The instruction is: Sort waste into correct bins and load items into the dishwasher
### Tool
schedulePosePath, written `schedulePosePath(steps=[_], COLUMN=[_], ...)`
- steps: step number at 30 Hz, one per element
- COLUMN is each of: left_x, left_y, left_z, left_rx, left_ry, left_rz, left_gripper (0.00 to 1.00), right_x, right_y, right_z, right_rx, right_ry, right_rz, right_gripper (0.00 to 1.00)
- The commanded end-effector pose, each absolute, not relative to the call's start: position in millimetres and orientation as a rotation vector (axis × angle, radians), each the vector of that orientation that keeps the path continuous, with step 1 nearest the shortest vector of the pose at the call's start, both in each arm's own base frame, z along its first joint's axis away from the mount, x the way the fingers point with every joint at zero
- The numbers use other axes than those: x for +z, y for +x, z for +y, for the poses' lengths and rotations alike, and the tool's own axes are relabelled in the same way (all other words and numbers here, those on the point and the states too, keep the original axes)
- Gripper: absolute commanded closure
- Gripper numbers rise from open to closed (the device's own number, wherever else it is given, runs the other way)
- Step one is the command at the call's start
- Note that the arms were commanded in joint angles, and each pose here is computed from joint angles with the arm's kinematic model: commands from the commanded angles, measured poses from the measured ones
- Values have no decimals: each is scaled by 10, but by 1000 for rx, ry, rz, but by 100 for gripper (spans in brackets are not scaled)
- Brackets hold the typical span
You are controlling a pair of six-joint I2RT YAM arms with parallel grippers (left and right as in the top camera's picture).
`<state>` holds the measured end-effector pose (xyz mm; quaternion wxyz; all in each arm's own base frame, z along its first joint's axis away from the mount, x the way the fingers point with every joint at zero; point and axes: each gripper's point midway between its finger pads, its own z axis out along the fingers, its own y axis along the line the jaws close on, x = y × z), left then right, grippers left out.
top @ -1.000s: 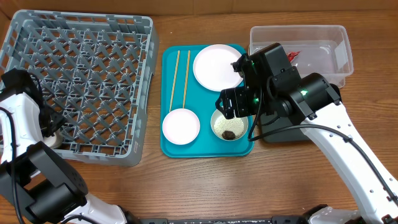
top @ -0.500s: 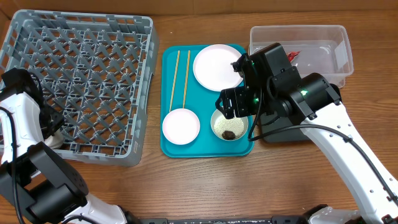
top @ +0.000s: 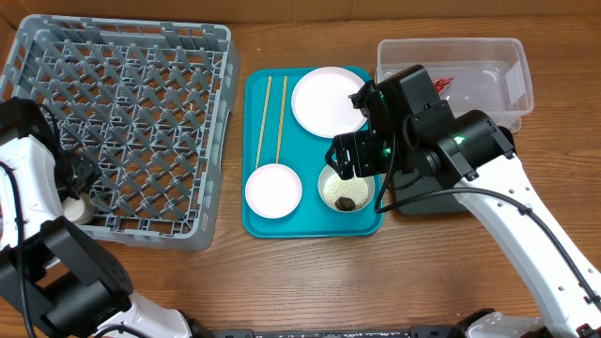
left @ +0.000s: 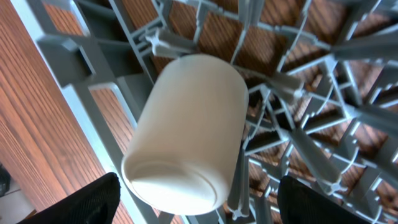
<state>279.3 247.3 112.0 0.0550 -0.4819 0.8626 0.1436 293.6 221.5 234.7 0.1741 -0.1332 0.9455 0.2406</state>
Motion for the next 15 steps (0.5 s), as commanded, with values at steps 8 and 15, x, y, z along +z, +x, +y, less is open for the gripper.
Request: schedulePosePath(steps=[8, 15], left_x=[1075, 855], left_y=[2832, 2729], left_z=[2511, 2454], left_rx=[323, 331], left_ry=[-1308, -1316], left_rz=[2701, 2739], left_gripper=[25, 25], right_x=[2340, 2337], right_y=[2943, 2938], right_z=[2216, 2214], right_rx=[669, 669], right_ry=[-385, -385], right_rz=[2673, 2676], right_gripper=[18, 18])
